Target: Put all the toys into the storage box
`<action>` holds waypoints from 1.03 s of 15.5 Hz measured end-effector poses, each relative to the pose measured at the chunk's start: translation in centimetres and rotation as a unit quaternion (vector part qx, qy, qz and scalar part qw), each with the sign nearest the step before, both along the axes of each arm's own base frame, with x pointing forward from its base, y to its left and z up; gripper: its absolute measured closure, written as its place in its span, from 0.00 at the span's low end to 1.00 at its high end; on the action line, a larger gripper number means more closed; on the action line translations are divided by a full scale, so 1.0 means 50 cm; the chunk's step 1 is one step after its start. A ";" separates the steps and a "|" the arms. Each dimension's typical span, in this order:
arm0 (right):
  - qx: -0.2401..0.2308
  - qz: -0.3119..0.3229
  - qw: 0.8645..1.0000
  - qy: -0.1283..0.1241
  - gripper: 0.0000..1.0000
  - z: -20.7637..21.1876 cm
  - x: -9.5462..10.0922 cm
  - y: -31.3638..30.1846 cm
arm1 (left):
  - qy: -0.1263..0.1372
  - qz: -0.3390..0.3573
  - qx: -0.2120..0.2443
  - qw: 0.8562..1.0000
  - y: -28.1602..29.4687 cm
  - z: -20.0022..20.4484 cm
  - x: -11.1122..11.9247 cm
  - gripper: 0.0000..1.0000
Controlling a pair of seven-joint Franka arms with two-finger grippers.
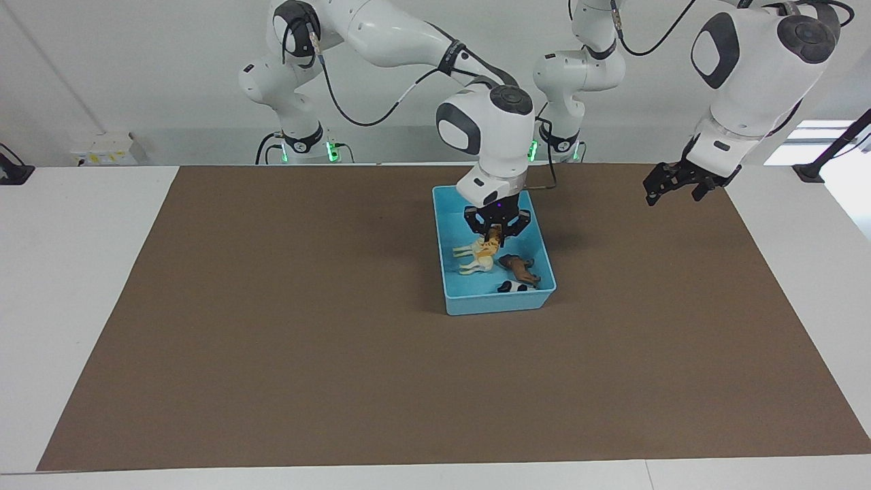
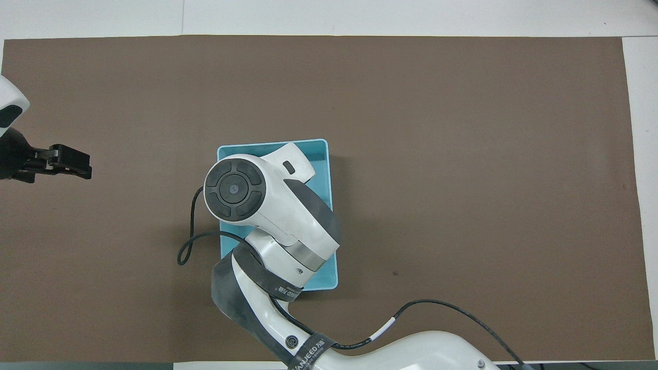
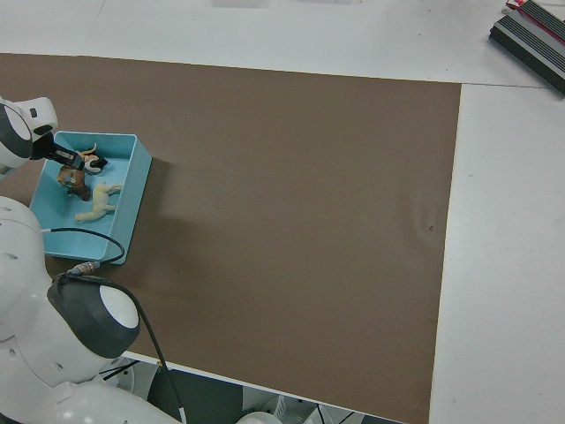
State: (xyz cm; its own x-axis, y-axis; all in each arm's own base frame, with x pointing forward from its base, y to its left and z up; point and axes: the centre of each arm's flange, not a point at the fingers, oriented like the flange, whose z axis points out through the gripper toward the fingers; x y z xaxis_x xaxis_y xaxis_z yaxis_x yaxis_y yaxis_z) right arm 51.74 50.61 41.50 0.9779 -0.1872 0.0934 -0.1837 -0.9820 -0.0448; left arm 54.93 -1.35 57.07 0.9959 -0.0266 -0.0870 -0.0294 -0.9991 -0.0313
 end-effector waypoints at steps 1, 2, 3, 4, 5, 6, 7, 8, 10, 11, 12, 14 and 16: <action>0.000 -0.009 1.000 0.000 0.52 -0.001 0.004 -0.004 | 0.003 -0.006 -0.001 1.000 0.001 -0.002 0.001 0.00; 0.001 -0.019 1.000 0.000 0.43 0.001 0.007 -0.009 | 0.004 -0.009 -0.001 1.000 0.000 -0.004 0.002 0.00; 0.001 -0.026 1.000 0.000 0.33 0.004 0.010 -0.013 | 0.004 -0.011 -0.002 1.000 0.000 -0.005 0.004 0.00; -0.002 -0.032 0.999 0.001 0.23 0.006 0.013 -0.019 | 0.005 -0.012 -0.002 1.000 -0.001 -0.007 0.005 0.00; -0.007 -0.038 0.999 0.004 0.13 0.011 0.017 -0.029 | 0.007 -0.013 -0.002 1.000 -0.001 -0.011 0.005 0.00; -0.008 -0.045 0.999 0.001 0.01 0.025 0.028 -0.043 | 0.009 -0.015 -0.002 1.000 -0.002 -0.015 0.005 0.00; -0.006 -0.056 0.998 -0.008 0.00 0.054 0.045 -0.068 | 0.010 -0.017 -0.003 1.000 -0.006 -0.018 0.004 0.00; -0.003 -0.067 0.998 -0.018 0.00 0.092 0.068 -0.106 | 0.012 -0.019 -0.003 1.000 -0.011 -0.021 0.004 0.00; -0.009 -0.044 0.999 -0.023 0.00 0.175 0.112 -0.215 | 0.012 -0.022 -0.003 1.000 -0.017 -0.021 0.003 0.00; -0.015 -0.016 1.000 -0.022 0.00 0.214 0.134 -0.281 | 0.011 -0.022 -0.003 1.000 -0.017 -0.021 0.003 0.00; -0.021 0.014 0.999 -0.020 0.00 0.247 0.154 -0.349 | 0.011 -0.022 -0.003 1.000 -0.016 -0.020 0.003 0.00; -0.035 0.071 0.997 -0.013 0.00 0.292 0.193 -0.494 | 0.010 -0.022 -0.003 1.000 -0.016 -0.019 0.003 0.00; -0.044 0.114 0.992 -0.009 0.00 0.318 0.227 -0.643 | 0.010 -0.022 -0.003 1.000 -0.016 -0.019 0.002 0.00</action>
State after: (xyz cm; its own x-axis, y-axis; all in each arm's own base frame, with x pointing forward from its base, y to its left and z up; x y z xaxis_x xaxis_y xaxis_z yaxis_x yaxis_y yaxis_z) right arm 63.12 18.45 57.40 0.9920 0.0494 0.1165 0.0447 -0.9981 0.0425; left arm 55.06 -2.17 56.14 0.9918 -0.0707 -0.1068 -0.0736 -0.9970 -0.0239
